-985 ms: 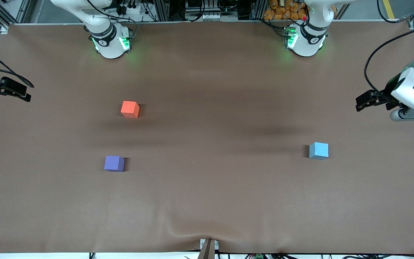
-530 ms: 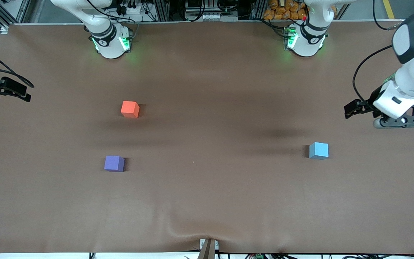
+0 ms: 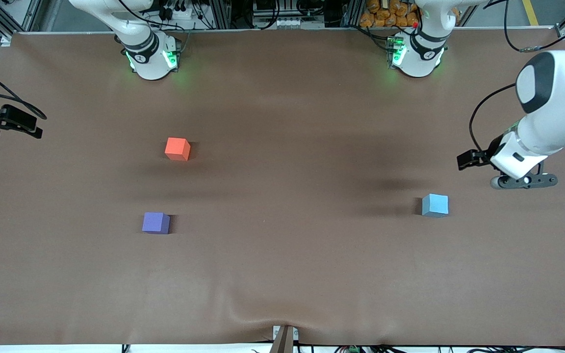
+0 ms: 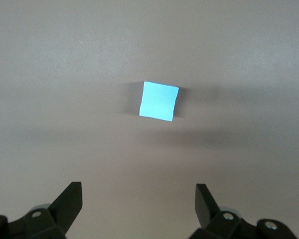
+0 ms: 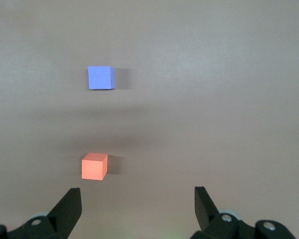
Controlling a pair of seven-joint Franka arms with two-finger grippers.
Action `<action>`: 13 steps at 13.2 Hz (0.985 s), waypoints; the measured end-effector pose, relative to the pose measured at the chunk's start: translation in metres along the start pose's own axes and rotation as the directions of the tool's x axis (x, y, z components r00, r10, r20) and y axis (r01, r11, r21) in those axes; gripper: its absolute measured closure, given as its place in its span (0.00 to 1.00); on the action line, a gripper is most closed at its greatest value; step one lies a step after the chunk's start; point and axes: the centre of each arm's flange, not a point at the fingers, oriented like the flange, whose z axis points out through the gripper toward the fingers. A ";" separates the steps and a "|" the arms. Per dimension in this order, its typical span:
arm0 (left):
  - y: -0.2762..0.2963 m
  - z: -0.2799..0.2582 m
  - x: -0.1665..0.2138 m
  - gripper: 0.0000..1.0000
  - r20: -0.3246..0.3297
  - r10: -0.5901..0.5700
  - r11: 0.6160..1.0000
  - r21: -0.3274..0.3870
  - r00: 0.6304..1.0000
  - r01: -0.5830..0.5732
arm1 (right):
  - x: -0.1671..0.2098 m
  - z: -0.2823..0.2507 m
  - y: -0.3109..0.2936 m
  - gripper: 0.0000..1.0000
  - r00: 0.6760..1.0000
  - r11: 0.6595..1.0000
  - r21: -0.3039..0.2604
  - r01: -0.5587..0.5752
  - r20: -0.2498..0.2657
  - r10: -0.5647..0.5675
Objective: Place blue block between orange and purple blocks
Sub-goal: 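Lower the open left gripper over the light blue cube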
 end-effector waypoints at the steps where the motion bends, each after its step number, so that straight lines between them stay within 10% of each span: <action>1: 0.000 0.011 -0.001 0.00 -0.012 0.001 1.000 -0.002 1.000 -0.001 | 0.000 0.000 0.000 0.00 1.000 1.000 0.000 0.000 0.000 0.000; 13: 0.002 0.105 0.018 0.00 -0.049 0.007 1.000 -0.030 0.999 -0.008 | 0.000 0.000 -0.001 0.00 1.000 1.000 0.000 0.001 0.002 -0.001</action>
